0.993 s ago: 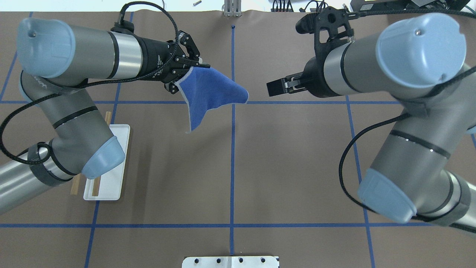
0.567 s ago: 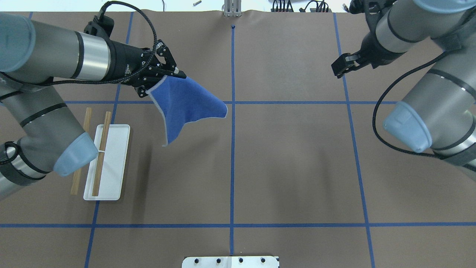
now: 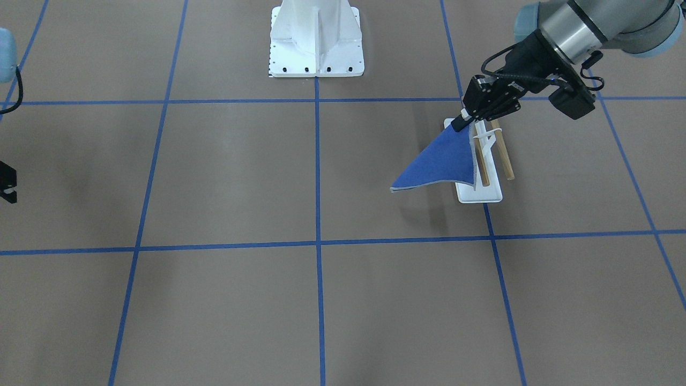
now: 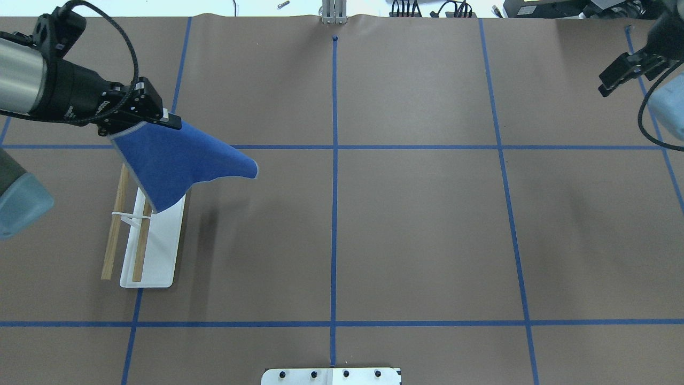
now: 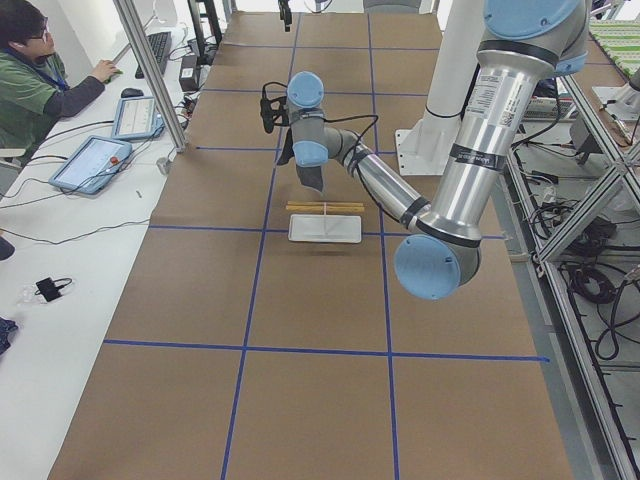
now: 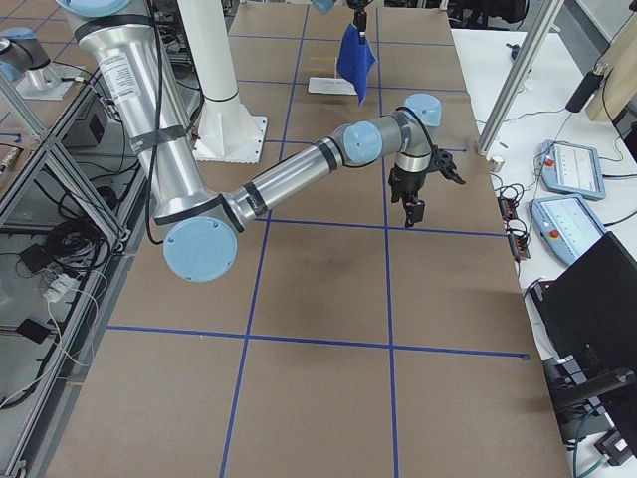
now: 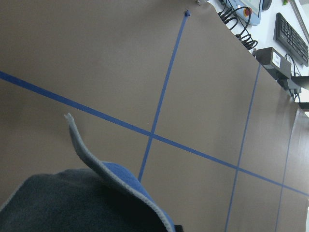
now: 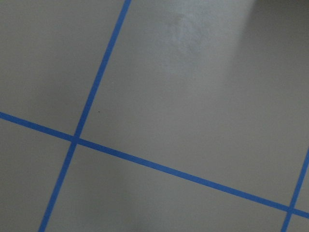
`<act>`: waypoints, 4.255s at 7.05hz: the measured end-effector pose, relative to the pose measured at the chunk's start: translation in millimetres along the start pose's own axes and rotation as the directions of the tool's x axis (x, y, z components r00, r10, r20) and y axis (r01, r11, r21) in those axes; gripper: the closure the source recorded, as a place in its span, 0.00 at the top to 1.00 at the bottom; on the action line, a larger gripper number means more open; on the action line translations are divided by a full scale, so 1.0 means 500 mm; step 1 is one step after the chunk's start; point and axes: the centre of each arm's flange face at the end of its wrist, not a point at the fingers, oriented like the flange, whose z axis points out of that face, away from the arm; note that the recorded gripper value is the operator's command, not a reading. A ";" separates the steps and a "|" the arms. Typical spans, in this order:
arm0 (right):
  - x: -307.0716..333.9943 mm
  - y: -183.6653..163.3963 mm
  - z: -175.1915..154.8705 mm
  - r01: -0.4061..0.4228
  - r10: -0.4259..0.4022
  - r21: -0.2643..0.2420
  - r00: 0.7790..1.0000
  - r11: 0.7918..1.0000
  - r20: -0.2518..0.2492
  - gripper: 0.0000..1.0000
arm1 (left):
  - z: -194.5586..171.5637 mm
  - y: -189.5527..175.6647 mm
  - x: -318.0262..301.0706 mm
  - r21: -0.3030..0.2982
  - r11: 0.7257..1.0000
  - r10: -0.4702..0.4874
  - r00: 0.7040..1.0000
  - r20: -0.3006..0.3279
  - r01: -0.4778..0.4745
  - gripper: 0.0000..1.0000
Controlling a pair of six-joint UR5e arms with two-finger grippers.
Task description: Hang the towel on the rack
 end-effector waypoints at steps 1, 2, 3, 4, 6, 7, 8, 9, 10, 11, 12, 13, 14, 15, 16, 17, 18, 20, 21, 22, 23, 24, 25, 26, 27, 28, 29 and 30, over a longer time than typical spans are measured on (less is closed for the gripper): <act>0.086 0.050 0.016 0.010 -0.009 -0.024 1.000 1.000 0.004 1.00 | -0.007 0.008 -0.078 -0.013 0.995 0.104 0.994 0.043 -0.104 0.00; 0.148 0.097 0.028 0.027 -0.026 -0.040 1.000 0.999 0.004 1.00 | -0.014 0.019 -0.144 -0.026 0.983 0.184 0.980 0.072 -0.182 0.00; 0.185 0.126 0.031 0.036 -0.036 -0.045 0.999 0.998 0.003 1.00 | -0.025 0.025 -0.200 -0.035 0.970 0.244 0.965 0.095 -0.241 0.00; 0.199 0.138 0.032 0.039 -0.038 -0.047 0.999 0.998 0.002 1.00 | -0.038 0.020 -0.244 -0.036 0.959 0.283 0.952 0.119 -0.281 0.00; 0.205 0.143 0.032 0.038 -0.038 -0.047 0.999 0.998 0.002 1.00 | -0.064 -0.019 -0.331 -0.034 0.938 0.346 0.922 0.176 -0.345 0.00; 0.206 0.143 0.032 0.038 -0.038 -0.046 0.999 0.998 0.001 1.00 | -0.074 -0.041 -0.374 -0.043 0.928 0.370 0.907 0.198 -0.369 0.00; 0.206 0.143 0.032 0.039 -0.039 -0.045 0.999 0.998 0.001 1.00 | -0.077 -0.054 -0.407 -0.056 0.923 0.384 0.899 0.210 -0.381 0.59; 0.207 0.143 0.033 0.040 -0.040 -0.042 0.999 0.998 0.001 1.00 | -0.075 -0.061 -0.431 -0.067 0.920 0.390 0.894 0.219 -0.385 0.98; 0.209 0.148 0.036 0.039 -0.039 -0.044 0.999 0.998 0.000 1.00 | -0.072 -0.064 -0.444 -0.072 0.919 0.394 0.892 0.222 -0.388 0.99; 0.214 0.157 0.044 0.034 -0.034 -0.050 0.999 0.998 0.002 1.00 | -0.071 -0.064 -0.448 -0.070 0.918 0.396 0.891 0.222 -0.390 0.99; 0.220 0.168 0.052 0.030 -0.030 -0.057 1.000 0.998 0.003 1.00 | -0.071 -0.064 -0.449 -0.068 0.919 0.394 0.892 0.222 -0.389 0.99; 0.226 0.181 0.061 0.026 -0.026 -0.063 1.000 0.998 0.003 1.00 | -0.073 -0.067 -0.450 -0.065 0.920 0.390 0.893 0.226 -0.386 0.99; 0.234 0.199 0.074 0.020 -0.020 -0.071 1.000 0.997 0.004 1.00 | -0.085 -0.077 -0.456 -0.054 0.924 0.379 0.894 0.237 -0.378 0.99; 0.245 0.220 0.088 0.010 -0.009 -0.085 1.000 0.996 0.004 1.00 | -0.106 -0.093 -0.473 -0.039 0.928 0.366 0.894 0.260 -0.369 0.99; 0.262 0.248 0.102 -0.008 0.009 -0.100 1.000 0.995 0.004 1.00 | -0.131 -0.114 -0.501 -0.045 0.924 0.374 0.876 0.304 -0.379 0.99; 0.282 0.275 0.108 -0.031 0.032 -0.109 0.999 0.994 0.004 1.00 | -0.161 -0.140 -0.537 -0.075 0.907 0.410 0.830 0.378 -0.414 0.99; 0.300 0.304 0.118 -0.056 0.057 -0.122 0.998 0.991 0.003 1.00 | -0.199 -0.171 -0.578 -0.128 0.883 0.454 0.753 0.476 -0.451 0.99; 0.330 0.355 0.134 -0.102 0.103 -0.144 0.995 0.984 0.000 1.00 | -0.298 -0.218 -0.649 -0.216 0.879 0.463 0.650 0.603 -0.425 0.99; 0.338 0.371 0.140 -0.116 0.117 -0.152 0.993 0.982 -0.002 1.00 | -0.348 -0.223 -0.704 -0.224 0.907 0.413 0.648 0.640 -0.357 0.99; 0.341 0.378 0.143 -0.123 0.125 -0.156 0.992 0.980 -0.002 1.00 | -0.378 -0.211 -0.766 -0.232 0.926 0.375 0.651 0.660 -0.298 0.99; 0.343 0.381 0.144 -0.126 0.128 -0.157 0.992 0.979 -0.002 1.00 | -0.410 -0.195 -0.814 -0.234 0.935 0.354 0.653 0.669 -0.267 0.99; 0.343 0.381 0.144 -0.128 0.129 -0.157 0.992 0.979 -0.003 1.00 | -0.447 -0.187 -0.836 -0.239 0.931 0.365 0.658 0.659 -0.277 0.99; 0.343 0.380 0.144 -0.127 0.129 -0.156 0.992 0.979 -0.003 1.00 | -0.467 -0.181 -0.848 -0.255 0.921 0.388 0.671 0.631 -0.293 0.99; 0.343 0.380 0.144 -0.128 0.129 -0.156 0.992 0.979 -0.003 1.00 | -0.474 -0.174 -0.857 -0.264 0.922 0.387 0.693 0.609 -0.283 0.99; 0.343 0.380 0.144 -0.128 0.129 -0.157 0.992 0.979 -0.003 1.00 | -0.476 -0.168 -0.866 -0.270 0.927 0.375 0.705 0.602 -0.262 0.99; 0.343 0.379 0.143 -0.128 0.129 -0.156 0.992 0.979 -0.003 1.00 | -0.476 -0.164 -0.871 -0.274 0.929 0.367 0.710 0.601 -0.249 0.99; 0.343 0.378 0.143 -0.128 0.129 -0.155 0.992 0.980 -0.002 1.00 | -0.476 -0.166 -0.868 -0.277 0.932 0.357 0.715 0.600 -0.232 0.99; 0.345 0.376 0.146 -0.127 0.128 -0.154 0.992 0.980 -0.001 1.00 | -0.477 -0.170 -0.853 -0.286 0.938 0.333 0.725 0.602 -0.194 0.99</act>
